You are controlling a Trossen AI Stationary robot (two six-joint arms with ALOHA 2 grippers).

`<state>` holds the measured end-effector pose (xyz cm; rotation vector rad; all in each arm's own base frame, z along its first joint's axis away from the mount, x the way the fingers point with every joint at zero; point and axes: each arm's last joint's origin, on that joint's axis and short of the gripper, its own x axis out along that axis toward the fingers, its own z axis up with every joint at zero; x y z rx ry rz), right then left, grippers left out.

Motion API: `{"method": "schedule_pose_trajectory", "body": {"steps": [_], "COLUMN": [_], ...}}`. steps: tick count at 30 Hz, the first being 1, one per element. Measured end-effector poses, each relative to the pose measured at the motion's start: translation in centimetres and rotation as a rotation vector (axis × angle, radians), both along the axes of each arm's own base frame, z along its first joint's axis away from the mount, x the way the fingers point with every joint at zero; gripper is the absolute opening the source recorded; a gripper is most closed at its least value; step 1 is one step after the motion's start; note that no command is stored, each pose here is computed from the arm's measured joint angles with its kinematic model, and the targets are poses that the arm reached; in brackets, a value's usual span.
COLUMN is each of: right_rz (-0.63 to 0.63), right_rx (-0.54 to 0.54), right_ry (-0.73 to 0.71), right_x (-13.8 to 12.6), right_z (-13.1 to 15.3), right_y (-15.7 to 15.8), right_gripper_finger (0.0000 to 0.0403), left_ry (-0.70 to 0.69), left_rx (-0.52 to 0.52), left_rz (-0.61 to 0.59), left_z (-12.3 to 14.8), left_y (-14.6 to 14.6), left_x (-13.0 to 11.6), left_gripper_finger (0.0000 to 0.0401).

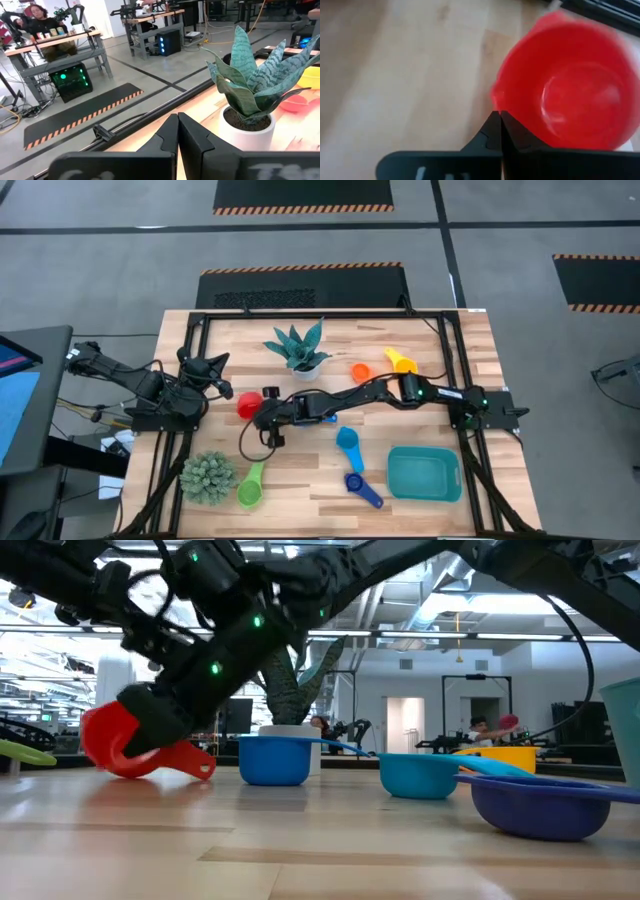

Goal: Nest measuring cups in basket
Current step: Move the orange measuring cup to the center right of the table

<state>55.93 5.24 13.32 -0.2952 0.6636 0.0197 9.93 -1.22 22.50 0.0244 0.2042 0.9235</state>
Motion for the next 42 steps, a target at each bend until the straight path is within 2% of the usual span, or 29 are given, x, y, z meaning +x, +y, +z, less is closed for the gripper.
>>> {"method": "schedule_pose_trajectory", "body": {"steps": [7, 13, 15, 20, 23, 28, 35, 42], "right_rz": [0.047, 0.058, 0.013, -0.131, -0.132, -0.087, -0.011, -0.036], "right_rx": [-0.006, -0.022, -0.068, -0.258, -0.281, -0.313, -0.408, -0.387], "right_ry": [0.057, 0.065, 0.062, 0.022, 0.008, 0.025, 0.026, 0.017], "right_x": [-0.3, -0.5, -0.7, -1.3, -1.4, -1.5, -1.3, -1.0], "right_z": [1.8, 2.1, 2.4, 4.8, 5.6, 5.3, 5.5, 5.3], "right_y": [2.6, 4.1, 4.3, 4.4, 4.4, 4.9, 5.1, 4.1], "right_gripper_finger": [0.0006, 0.0016, 0.0025, 0.0032, 0.003, 0.0034, 0.0098, 0.0198], "left_ry": [0.005, 0.013, 0.017, 0.011, 0.011, 0.01, 0.011, 0.014], "left_rx": [-0.011, -0.029, -0.037, -0.049, -0.052, -0.054, -0.063, -0.069], "left_rz": [-0.017, -0.044, -0.055, -0.058, -0.06, -0.061, -0.071, -0.08], "left_z": [0.0, -0.1, -0.1, -0.2, -0.2, -0.2, -0.2, -0.2], "left_y": [0.0, -0.1, -0.1, -0.1, -0.1, -0.1, -0.1, -0.2], "left_x": [0.0, 0.1, 0.1, 0.1, 0.1, 0.1, 0.1, 0.1], "left_gripper_finger": [0.0, 0.0, 0.0, 0.0, 0.0, 0.0, 0.0, 0.0]}}
